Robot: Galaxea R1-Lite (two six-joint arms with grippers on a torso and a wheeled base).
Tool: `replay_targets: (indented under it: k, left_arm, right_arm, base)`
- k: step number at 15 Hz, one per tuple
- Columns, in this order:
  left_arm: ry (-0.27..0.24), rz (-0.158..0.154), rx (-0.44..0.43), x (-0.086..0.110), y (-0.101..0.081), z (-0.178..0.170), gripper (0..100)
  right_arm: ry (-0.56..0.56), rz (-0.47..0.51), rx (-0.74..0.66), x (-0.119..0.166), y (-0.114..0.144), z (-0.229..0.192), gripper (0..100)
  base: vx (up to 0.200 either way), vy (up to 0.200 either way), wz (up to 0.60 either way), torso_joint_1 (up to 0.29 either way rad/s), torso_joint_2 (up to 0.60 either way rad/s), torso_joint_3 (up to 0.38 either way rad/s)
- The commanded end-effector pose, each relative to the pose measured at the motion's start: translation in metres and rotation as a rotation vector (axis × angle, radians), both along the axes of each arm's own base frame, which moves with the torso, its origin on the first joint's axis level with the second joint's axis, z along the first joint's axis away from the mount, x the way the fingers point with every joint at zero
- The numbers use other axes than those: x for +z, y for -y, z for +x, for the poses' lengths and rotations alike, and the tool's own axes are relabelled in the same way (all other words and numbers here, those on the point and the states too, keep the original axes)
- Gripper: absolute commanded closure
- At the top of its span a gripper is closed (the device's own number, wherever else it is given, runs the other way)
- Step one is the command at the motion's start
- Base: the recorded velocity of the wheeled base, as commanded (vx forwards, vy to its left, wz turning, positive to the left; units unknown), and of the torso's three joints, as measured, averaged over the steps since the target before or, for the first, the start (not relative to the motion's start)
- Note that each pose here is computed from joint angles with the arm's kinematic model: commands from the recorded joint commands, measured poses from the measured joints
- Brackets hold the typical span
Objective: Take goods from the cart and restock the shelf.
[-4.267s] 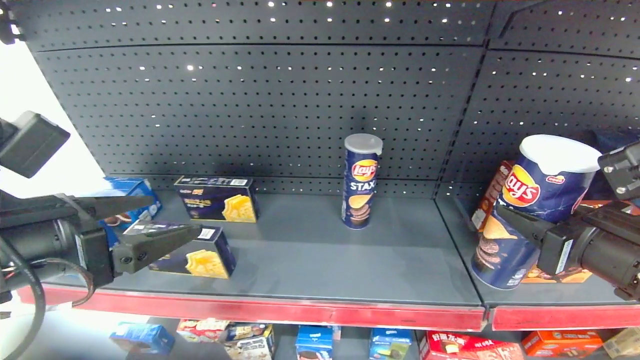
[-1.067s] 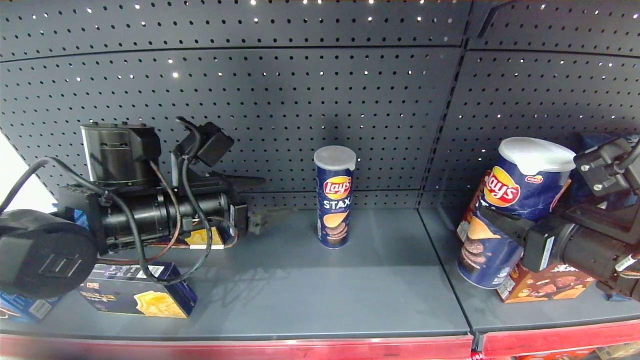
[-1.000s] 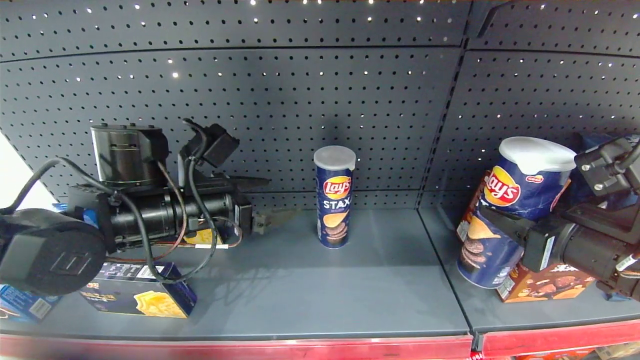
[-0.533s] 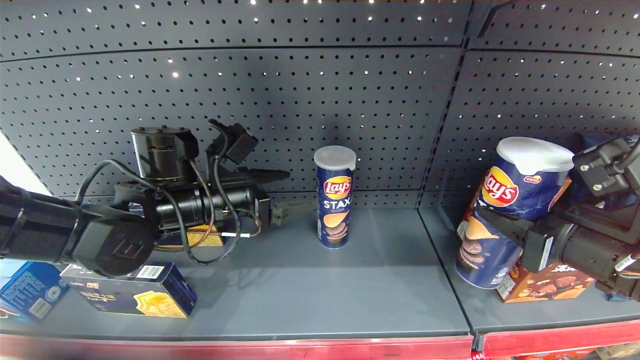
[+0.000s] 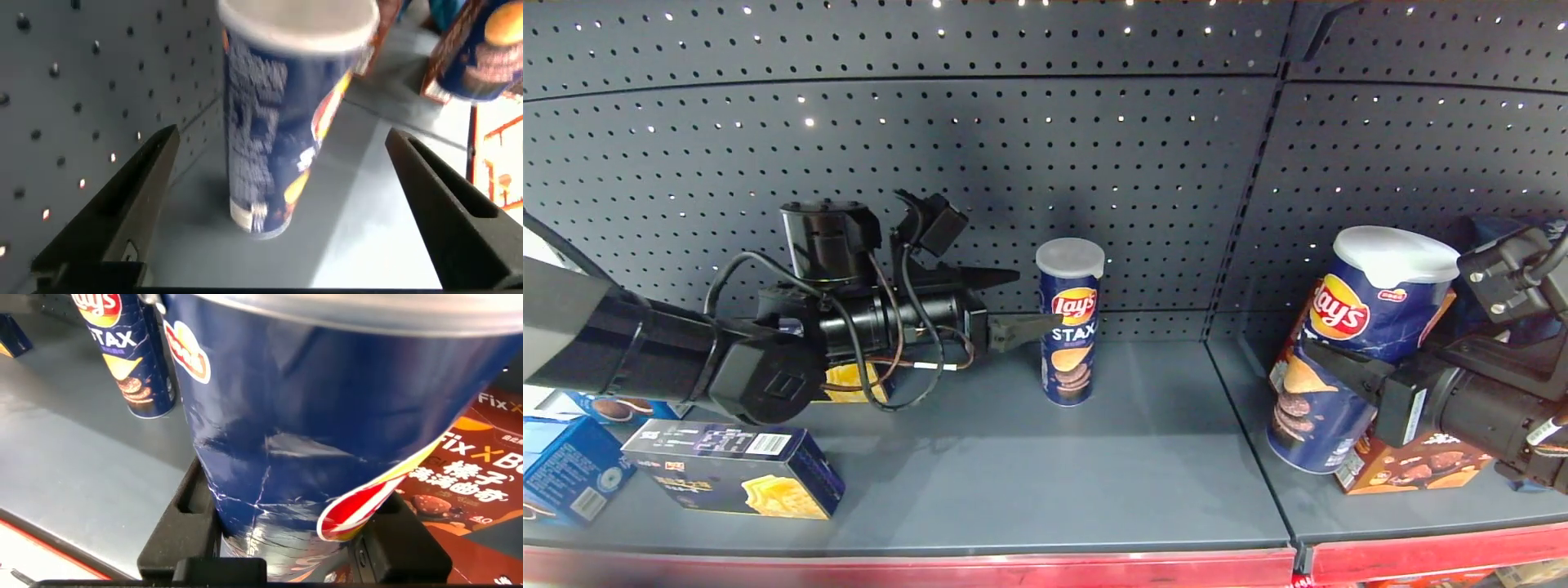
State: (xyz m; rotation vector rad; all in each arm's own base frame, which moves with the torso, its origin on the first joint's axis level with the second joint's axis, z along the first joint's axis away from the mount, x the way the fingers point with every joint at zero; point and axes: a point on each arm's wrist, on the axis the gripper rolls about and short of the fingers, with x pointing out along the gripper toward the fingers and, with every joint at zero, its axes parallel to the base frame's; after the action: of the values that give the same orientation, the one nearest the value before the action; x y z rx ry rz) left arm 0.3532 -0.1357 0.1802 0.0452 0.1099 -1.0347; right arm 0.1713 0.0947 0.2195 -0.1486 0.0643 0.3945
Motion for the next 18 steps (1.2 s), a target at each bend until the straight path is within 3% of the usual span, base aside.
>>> replay_targets:
  k: [1,7,14,18]
  left_arm:
    - [0.004,-0.006,-0.014,-0.005,0.009,0.008,0]
    - [-0.012,0.0,-0.014,-0.019,0.016,0.023,0]
    - [0.015,-0.013,-0.014,-0.018,0.024,0.043,0]
    - [0.003,-0.024,-0.014,-0.016,0.027,0.049,0]
  right_arm:
    - [0.006,0.003,0.001,0.002,0.0,0.0,100]
    - [0.0,-0.001,-0.002,0.0,0.0,0.0,100]
    - [0.002,0.0,-0.003,0.001,0.0,0.001,100]
    - [0.002,0.0,-0.005,0.001,0.0,0.001,100]
  base:
    - [0.0,0.0,0.0,0.0,0.0,0.0]
    - [0.0,0.0,0.0,0.0,0.0,0.0]
    - [0.0,0.0,0.0,0.0,0.0,0.0]
    - [0.0,0.0,0.0,0.0,0.0,0.0]
